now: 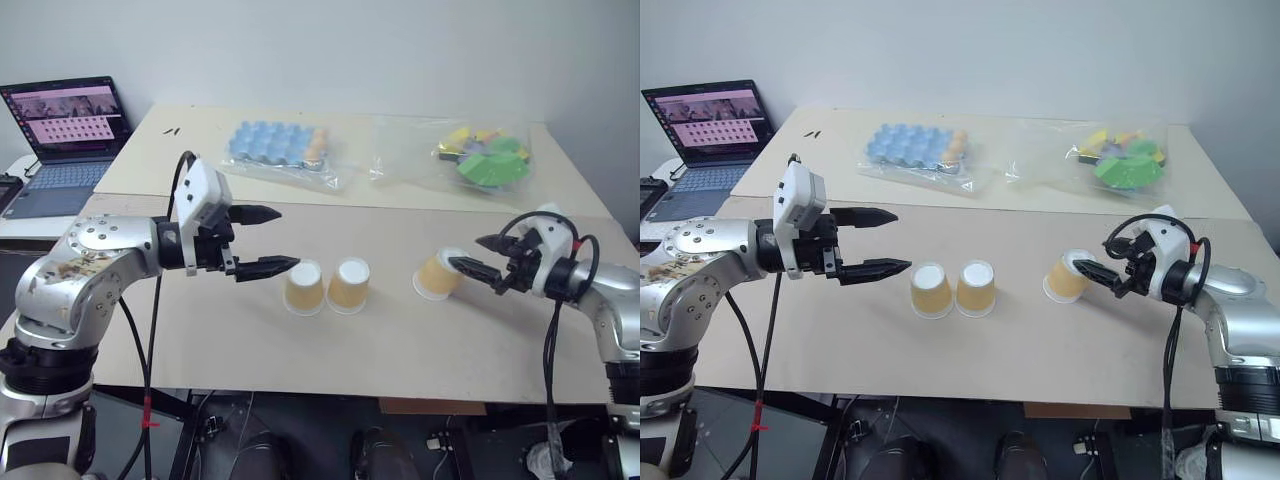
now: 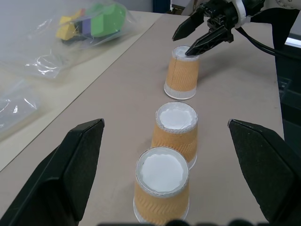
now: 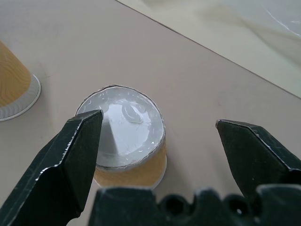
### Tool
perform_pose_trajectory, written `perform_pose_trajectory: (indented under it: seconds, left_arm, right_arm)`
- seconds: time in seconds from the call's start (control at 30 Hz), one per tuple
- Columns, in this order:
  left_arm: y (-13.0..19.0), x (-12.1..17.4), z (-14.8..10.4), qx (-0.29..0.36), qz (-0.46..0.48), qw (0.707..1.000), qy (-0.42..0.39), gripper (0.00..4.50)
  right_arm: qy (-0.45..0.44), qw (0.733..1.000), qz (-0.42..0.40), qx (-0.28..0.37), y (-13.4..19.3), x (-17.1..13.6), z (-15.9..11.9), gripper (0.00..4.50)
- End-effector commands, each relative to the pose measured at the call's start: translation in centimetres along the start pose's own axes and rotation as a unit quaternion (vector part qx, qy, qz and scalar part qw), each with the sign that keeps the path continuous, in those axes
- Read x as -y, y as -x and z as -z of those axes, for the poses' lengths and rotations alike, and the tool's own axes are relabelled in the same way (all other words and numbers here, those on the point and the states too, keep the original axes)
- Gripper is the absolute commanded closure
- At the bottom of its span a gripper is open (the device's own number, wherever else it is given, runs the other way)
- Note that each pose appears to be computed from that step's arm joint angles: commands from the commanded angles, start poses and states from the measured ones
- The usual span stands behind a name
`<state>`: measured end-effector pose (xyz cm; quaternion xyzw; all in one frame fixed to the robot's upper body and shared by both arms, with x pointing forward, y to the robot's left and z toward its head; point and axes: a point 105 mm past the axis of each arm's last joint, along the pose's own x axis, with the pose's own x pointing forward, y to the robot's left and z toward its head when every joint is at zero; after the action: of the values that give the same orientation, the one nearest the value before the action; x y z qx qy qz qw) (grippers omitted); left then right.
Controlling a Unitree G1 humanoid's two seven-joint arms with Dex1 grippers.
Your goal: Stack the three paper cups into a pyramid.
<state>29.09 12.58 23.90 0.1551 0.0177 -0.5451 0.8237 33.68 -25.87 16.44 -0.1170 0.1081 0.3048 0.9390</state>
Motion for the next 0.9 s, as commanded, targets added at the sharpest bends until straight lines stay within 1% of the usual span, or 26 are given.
perform_pose_trajectory:
  seconds: [0.03, 0.13, 0.2, 0.33, 0.53, 0.7, 0.8, 0.9]
  left_arm:
    - [0.4, -0.2, -1.2, 0.008, -0.008, 1.0, -0.026, 0.0]
    - [0.4, -0.2, -1.2, 0.007, -0.008, 1.0, -0.026, 0.0]
    - [0.4, -0.2, -1.2, 0.006, -0.009, 1.0, -0.026, 0.0]
    - [0.5, -0.3, -1.2, 0.004, -0.012, 1.0, -0.027, 0.0]
    - [0.5, -0.4, -1.1, 0.004, -0.015, 1.0, -0.025, 0.0]
    - [0.4, -0.5, -1.1, 0.004, -0.018, 1.0, -0.024, 0.0]
    - [0.5, -0.6, -1.1, 0.003, -0.02, 0.999, -0.025, 0.0]
    - [0.6, -0.6, -1.1, 0.004, -0.022, 0.999, -0.022, 0.0]
  right_arm:
    - [0.001, 1.0, -0.004, 0.018, 1.1, -0.1, -0.7, 0.06]
    - [-0.009, 1.0, -0.003, 0.011, 1.5, -0.2, 0.0, 0.06]
    - [-0.018, 1.0, 0.0, 0.018, 1.5, -0.1, 0.0, 0.06]
    - [-0.014, 1.0, 0.001, 0.011, 1.2, -0.2, 0.3, 0.06]
    - [0.002, 1.0, -0.006, 0.012, -0.8, -0.9, -0.6, 0.06]
    - [0.011, 0.999, -0.022, 0.026, -2.2, -1.4, -2.0, 0.06]
    - [0.026, 0.999, -0.025, 0.031, -2.3, -1.3, -3.2, 0.06]
    - [0.047, 0.997, -0.028, 0.053, -1.4, -1.3, -5.7, 0.06]
